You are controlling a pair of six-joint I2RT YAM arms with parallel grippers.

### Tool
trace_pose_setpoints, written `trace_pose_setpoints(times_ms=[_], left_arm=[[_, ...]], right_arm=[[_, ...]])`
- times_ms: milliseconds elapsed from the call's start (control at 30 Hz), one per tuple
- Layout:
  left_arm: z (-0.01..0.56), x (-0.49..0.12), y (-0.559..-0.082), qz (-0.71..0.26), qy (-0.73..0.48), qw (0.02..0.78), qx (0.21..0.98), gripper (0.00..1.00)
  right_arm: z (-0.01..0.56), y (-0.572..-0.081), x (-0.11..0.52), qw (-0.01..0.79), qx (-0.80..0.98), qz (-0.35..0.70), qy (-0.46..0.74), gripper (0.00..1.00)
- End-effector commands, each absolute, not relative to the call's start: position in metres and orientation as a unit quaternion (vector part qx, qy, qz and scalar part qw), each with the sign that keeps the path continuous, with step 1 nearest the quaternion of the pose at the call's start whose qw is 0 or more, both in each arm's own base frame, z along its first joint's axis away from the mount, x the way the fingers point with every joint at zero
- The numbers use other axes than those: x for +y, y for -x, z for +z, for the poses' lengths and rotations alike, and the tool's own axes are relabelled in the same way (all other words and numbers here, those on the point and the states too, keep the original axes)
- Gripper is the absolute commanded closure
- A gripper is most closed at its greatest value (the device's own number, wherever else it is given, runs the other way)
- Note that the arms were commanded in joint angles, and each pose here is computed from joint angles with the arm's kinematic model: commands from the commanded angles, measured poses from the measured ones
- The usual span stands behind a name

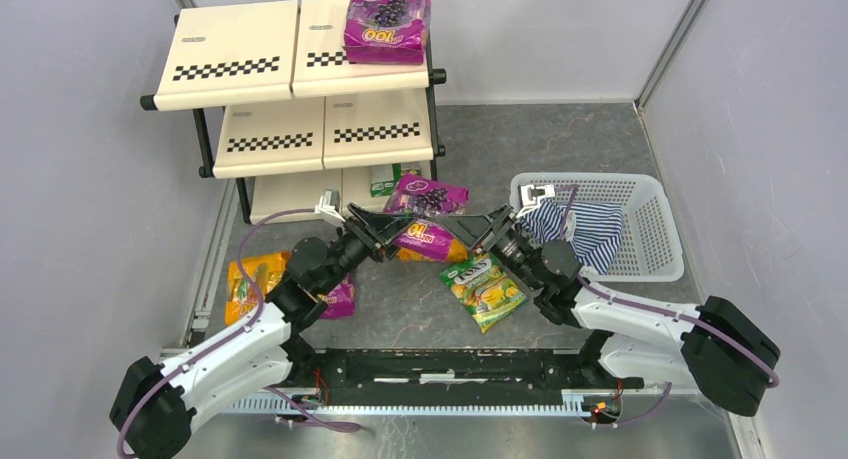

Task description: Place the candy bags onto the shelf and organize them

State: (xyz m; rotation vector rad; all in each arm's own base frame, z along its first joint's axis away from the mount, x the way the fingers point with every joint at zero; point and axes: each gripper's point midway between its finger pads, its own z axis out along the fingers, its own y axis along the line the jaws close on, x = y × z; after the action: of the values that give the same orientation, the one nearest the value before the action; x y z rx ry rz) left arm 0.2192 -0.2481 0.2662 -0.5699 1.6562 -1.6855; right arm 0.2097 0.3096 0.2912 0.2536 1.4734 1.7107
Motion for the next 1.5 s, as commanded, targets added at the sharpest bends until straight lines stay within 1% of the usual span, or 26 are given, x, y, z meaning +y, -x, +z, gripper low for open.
trace_pose_setpoints(times_ms=[0, 67, 133, 233, 300, 400, 567, 733, 933, 1067, 1333, 1367, 1467], left_arm=[[0.334, -0.237, -0.214, -0.693, 0.191, 0.400, 0.569, 0.53], [0.336, -0.235, -0.213, -0.687, 0.187, 0.407, 0.572, 0.55], [0.341, -0.232, -0.211, -0.681, 0.183, 0.416, 0.574, 0.56], [0.346, -0.229, -0.208, -0.672, 0.173, 0.425, 0.582, 0.60], [0.349, -0.226, -0.205, -0.670, 0.171, 0.428, 0.582, 0.64], [0.358, -0.221, -0.200, -0.673, 0.170, 0.432, 0.576, 0.65], [0.396, -0.214, -0.186, -0.666, 0.135, 0.455, 0.575, 0.68], [0.440, -0.211, -0.171, -0.637, 0.076, 0.483, 0.596, 0.69], [0.494, -0.215, -0.157, -0.649, 0.023, 0.497, 0.576, 0.69], [0.539, -0.214, -0.165, -0.628, 0.007, 0.530, 0.570, 0.67], [0.613, -0.229, -0.206, -0.586, -0.002, 0.590, 0.555, 0.68], [0.629, -0.225, -0.208, -0.581, -0.001, 0.606, 0.544, 0.68], [0.654, -0.218, -0.219, -0.559, 0.010, 0.640, 0.527, 0.68]], right_arm=[[0.306, -0.197, 0.306, 0.437, 0.573, 0.690, -0.065, 0.40], [0.297, -0.197, 0.304, 0.455, 0.590, 0.665, -0.045, 0.28], [0.283, -0.191, 0.303, 0.460, 0.615, 0.641, -0.014, 0.19], [0.270, -0.188, 0.289, 0.487, 0.634, 0.600, 0.012, 0.12], [0.265, -0.189, 0.275, 0.514, 0.646, 0.564, 0.021, 0.11], [0.257, -0.195, 0.252, 0.553, 0.661, 0.507, 0.021, 0.09], [0.255, -0.199, 0.221, 0.597, 0.668, 0.444, 0.019, 0.08], [0.265, -0.198, 0.204, 0.620, 0.659, 0.426, 0.009, 0.07], [0.278, -0.193, 0.196, 0.627, 0.652, 0.426, 0.008, 0.07], [0.287, -0.188, 0.189, 0.629, 0.650, 0.426, 0.006, 0.08], [0.298, -0.186, 0.172, 0.639, 0.661, 0.394, 0.009, 0.08], [0.299, -0.186, 0.170, 0.641, 0.662, 0.388, 0.010, 0.08], [0.303, -0.186, 0.162, 0.646, 0.666, 0.374, 0.008, 0.07]])
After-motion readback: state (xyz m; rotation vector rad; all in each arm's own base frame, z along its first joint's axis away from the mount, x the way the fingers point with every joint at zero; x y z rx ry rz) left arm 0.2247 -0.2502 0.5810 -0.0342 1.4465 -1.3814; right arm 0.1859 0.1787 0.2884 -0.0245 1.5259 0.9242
